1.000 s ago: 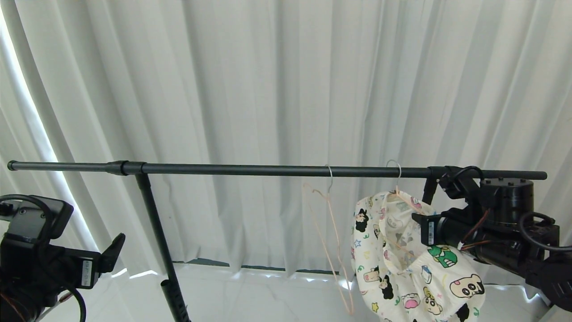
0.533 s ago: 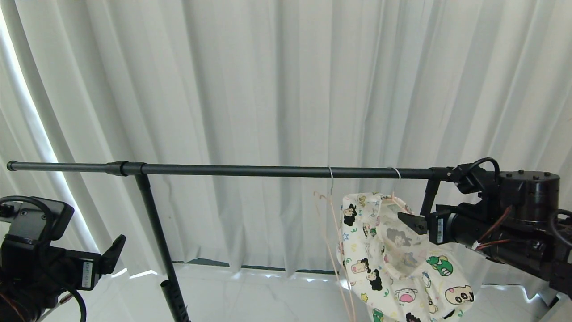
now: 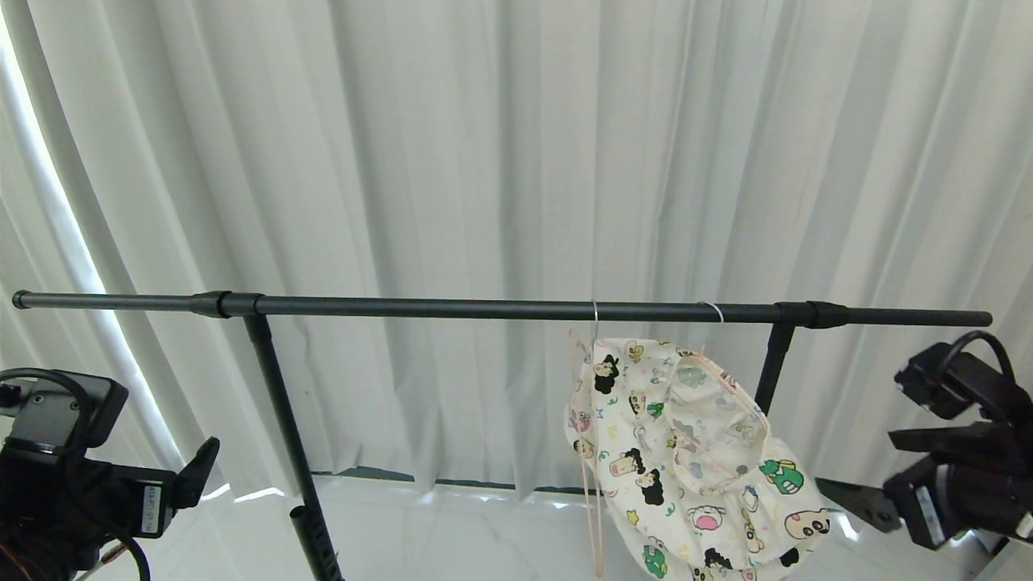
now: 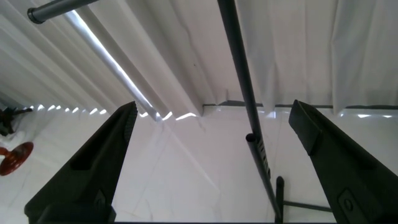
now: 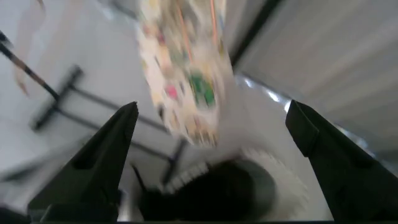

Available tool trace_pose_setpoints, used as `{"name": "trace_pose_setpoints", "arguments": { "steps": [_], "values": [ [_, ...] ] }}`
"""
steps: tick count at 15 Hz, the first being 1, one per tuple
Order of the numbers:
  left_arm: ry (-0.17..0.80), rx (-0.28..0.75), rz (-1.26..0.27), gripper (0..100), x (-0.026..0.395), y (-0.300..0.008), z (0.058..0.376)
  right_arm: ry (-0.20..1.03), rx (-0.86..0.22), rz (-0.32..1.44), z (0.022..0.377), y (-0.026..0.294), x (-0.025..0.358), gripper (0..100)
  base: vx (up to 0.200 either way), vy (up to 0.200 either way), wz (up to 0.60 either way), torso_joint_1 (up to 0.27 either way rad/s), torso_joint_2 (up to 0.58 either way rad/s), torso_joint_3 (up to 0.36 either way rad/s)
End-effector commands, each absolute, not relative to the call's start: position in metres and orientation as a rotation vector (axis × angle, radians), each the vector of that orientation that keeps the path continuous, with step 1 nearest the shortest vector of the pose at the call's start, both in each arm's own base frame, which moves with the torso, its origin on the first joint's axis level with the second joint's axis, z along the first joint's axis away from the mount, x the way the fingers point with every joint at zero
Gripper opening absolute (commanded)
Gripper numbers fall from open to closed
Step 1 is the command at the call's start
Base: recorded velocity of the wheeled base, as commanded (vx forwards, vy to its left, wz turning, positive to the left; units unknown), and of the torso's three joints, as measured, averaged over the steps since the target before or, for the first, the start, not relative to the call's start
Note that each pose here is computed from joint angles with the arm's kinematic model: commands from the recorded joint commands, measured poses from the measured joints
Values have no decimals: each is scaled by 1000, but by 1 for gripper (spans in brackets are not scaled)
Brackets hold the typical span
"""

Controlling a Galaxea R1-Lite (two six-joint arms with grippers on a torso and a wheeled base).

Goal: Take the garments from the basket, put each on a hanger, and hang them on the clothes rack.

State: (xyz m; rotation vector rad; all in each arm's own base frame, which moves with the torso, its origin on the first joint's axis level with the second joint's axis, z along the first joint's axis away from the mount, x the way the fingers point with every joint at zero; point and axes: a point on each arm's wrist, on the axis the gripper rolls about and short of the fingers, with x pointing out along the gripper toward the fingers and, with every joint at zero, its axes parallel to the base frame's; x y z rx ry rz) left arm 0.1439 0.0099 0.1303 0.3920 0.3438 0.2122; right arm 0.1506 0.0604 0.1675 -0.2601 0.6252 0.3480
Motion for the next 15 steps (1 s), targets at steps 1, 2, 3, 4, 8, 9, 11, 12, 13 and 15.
{"name": "trace_pose_setpoints", "arguments": {
  "steps": [1,2,3,4,8,9,11,12,13,15],
  "values": [
    [347,390,223,100,143,11,130,574,-301,271,178,43,127,100,0,0,0,0,0,0],
    [361,389,229,100,142,13,127,577,-314,255,176,39,123,100,0,0,0,0,0,0],
    [362,388,229,100,141,13,127,583,-312,245,174,38,123,100,0,0,0,0,0,0],
    [361,389,229,100,140,12,127,605,-307,218,170,34,124,100,0,0,0,0,0,0],
    [358,388,238,100,139,13,127,671,-281,104,161,19,129,100,-150,0,0,3,4,1],
    [361,386,237,100,139,13,126,672,-286,92,161,18,129,100,-200,0,0,7,2,2],
    [360,386,236,100,139,13,127,673,-296,66,161,17,129,100,-200,0,0,10,5,-2],
    [357,387,236,100,139,13,127,678,-298,62,161,17,129,100,-200,0,0,-7,2,17],
    [356,387,236,100,139,13,127,678,-296,60,161,17,129,100,-200,0,0,2,2,7],
    [342,386,238,100,137,13,129,675,-296,59,161,17,129,100,-200,0,0,2,0,2]
  ]
}}
